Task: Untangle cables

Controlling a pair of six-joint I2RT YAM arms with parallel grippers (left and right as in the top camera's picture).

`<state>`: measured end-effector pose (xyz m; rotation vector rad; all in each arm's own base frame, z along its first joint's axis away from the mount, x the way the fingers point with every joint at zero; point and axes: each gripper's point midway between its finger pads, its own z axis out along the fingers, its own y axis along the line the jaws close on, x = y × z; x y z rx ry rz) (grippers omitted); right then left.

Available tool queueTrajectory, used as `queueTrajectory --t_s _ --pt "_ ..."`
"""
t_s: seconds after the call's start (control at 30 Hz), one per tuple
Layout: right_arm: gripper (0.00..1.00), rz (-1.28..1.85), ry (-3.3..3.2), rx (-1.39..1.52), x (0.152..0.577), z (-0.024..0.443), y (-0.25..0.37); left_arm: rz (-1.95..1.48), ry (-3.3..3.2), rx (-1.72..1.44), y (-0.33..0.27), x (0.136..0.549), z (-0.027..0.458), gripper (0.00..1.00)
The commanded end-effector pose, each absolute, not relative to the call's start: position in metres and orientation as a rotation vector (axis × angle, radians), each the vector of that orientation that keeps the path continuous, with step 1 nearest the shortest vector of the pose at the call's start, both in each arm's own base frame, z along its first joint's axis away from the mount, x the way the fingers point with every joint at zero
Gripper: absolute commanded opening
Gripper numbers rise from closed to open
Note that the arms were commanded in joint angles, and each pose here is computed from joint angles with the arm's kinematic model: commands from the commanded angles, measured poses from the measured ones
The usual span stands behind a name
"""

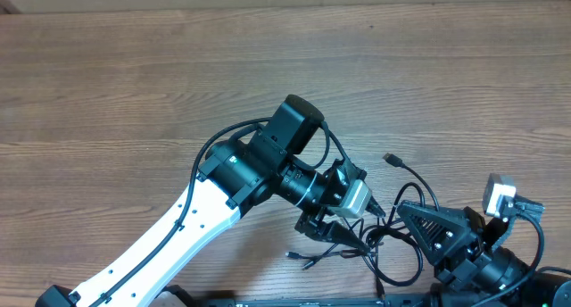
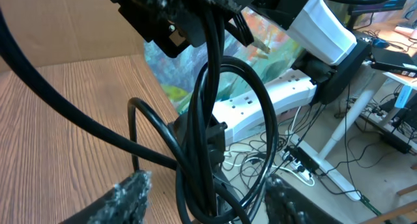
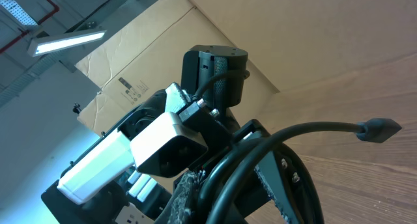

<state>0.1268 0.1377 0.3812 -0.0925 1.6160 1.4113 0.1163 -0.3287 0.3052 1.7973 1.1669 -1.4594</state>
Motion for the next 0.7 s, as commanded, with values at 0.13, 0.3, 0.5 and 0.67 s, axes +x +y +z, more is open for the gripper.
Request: queueTrajectory --t_s 0.13,0.3,0.5,0.67 --pt "0.04 1.399 1.592 -0.1 0.1238 0.3885 0.1365 -1.404 1.116 1.848 -0.3399 0.1093 0.3035 0.58" --pt "0.04 1.399 1.592 -0.1 0.1238 0.3884 0.1366 -1.394 1.084 1.85 -0.3426 0.1088 0.3059 0.41" --pt "0.04 1.399 1.592 -0.1 0.1238 0.3884 0.1366 -1.396 1.085 1.85 -0.3426 0.1086 0.3058 0.07" --pt "0.04 1.399 1.592 -0.1 0.1238 0.3884 0.1366 -1.396 1.085 1.85 -0.3426 0.1086 0.3059 0.04"
